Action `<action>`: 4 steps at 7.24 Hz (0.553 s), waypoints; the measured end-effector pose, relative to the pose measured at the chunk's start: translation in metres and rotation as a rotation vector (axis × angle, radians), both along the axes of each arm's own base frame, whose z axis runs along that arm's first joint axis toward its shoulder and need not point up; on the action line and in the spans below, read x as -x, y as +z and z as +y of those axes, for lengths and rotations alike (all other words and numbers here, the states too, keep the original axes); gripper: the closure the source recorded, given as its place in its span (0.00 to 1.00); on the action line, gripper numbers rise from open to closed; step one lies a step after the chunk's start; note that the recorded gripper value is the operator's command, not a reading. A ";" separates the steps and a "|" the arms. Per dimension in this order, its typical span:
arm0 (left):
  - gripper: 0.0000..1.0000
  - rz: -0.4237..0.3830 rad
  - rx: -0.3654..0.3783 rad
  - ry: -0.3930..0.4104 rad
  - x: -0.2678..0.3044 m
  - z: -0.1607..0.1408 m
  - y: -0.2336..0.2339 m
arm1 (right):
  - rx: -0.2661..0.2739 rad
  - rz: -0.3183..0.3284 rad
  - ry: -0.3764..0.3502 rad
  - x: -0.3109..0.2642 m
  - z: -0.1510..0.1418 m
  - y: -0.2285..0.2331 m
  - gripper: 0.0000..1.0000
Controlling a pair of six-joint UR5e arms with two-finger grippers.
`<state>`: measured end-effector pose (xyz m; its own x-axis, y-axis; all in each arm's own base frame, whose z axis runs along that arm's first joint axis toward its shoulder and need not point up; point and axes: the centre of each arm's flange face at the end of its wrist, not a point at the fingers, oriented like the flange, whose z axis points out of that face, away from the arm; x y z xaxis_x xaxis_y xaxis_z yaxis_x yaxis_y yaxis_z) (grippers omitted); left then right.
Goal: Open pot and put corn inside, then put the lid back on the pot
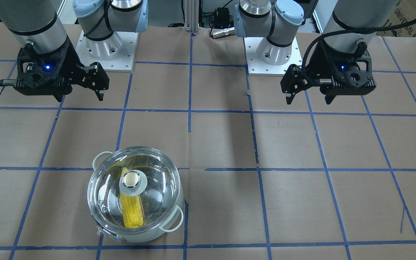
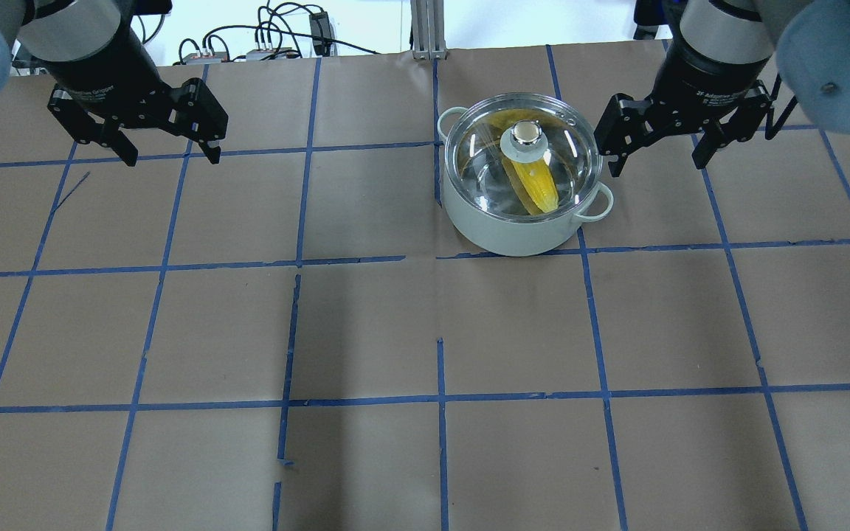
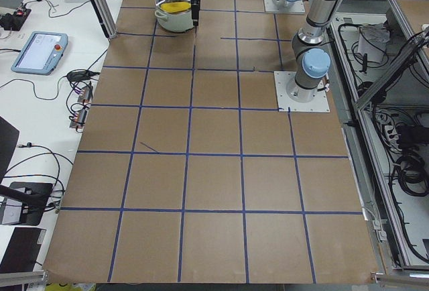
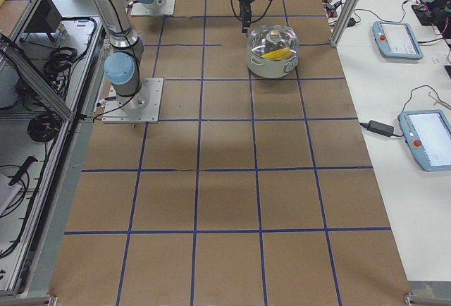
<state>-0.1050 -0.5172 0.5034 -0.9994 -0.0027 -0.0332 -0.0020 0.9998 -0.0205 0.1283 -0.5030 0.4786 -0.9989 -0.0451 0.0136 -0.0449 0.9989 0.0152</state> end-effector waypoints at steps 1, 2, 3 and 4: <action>0.00 0.001 0.000 0.000 0.000 0.000 0.000 | -0.001 0.005 -0.024 0.000 -0.003 -0.002 0.00; 0.00 0.001 0.000 0.000 0.000 0.000 0.000 | -0.003 0.011 -0.057 0.000 -0.005 -0.004 0.00; 0.00 0.001 0.000 0.000 0.000 0.000 0.000 | -0.006 0.011 -0.079 0.000 -0.007 -0.006 0.00; 0.00 0.001 0.000 0.000 0.000 0.000 0.000 | -0.009 0.008 -0.083 -0.001 -0.009 -0.009 0.00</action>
<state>-0.1051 -0.5169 0.5033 -0.9995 -0.0028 -0.0322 -0.0021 0.9998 -0.0203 0.1291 -0.5123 0.4700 -0.9991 0.0376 0.0212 0.0381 0.9990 0.0242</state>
